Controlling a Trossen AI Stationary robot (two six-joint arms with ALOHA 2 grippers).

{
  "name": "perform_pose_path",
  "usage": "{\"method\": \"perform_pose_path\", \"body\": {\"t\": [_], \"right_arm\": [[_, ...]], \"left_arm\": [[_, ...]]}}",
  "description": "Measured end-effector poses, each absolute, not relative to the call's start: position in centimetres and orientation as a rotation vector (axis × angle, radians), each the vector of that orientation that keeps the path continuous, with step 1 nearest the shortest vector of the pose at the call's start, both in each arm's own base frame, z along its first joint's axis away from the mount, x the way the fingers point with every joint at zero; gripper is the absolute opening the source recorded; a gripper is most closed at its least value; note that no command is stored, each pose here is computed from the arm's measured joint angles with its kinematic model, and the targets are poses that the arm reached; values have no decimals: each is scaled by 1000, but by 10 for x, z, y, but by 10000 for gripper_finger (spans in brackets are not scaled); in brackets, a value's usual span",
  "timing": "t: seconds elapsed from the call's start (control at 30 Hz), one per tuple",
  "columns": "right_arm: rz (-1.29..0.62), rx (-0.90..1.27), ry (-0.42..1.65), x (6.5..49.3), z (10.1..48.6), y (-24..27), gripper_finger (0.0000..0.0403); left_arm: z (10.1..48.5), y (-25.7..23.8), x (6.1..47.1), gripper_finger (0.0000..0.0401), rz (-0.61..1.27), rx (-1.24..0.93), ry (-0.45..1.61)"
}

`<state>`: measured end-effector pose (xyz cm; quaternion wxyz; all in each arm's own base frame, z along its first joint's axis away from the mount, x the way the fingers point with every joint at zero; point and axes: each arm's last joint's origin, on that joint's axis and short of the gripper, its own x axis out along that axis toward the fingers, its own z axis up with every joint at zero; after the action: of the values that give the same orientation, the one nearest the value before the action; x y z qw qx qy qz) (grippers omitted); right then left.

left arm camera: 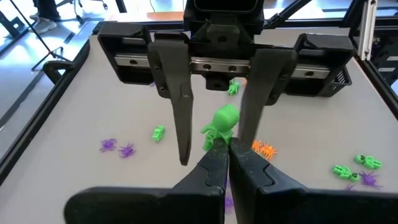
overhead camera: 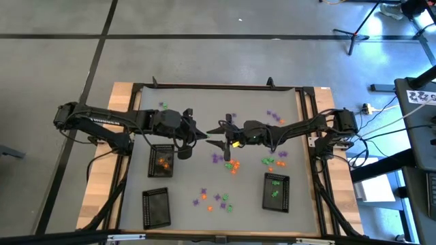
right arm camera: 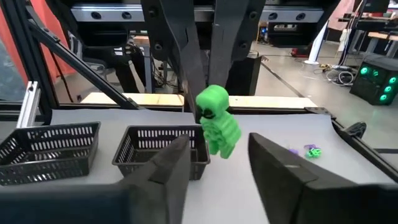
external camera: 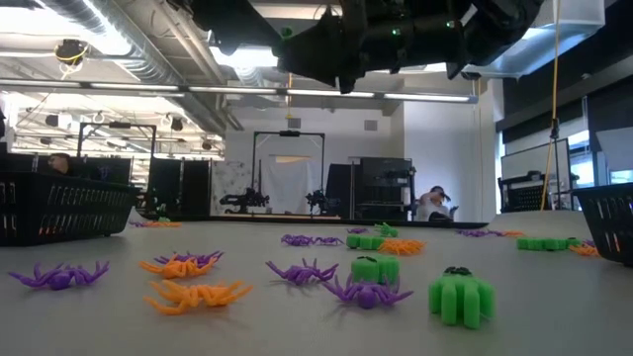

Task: Sort Halloween decoration
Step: Put the green skeleton toy into the bottom right black basket

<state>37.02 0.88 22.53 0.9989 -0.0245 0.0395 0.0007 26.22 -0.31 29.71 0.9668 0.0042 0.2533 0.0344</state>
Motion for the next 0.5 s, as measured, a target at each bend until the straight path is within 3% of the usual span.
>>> {"method": "perform_pose_path", "body": {"t": [0.33,0.5], "right_arm": [[2,-61,85,370,225,9,21],[3,-67,89,370,224,9,12]], "left_arm": [[297,-5,262,0,63,8,514],[297,-5,262,0,66,-6,514]]}}
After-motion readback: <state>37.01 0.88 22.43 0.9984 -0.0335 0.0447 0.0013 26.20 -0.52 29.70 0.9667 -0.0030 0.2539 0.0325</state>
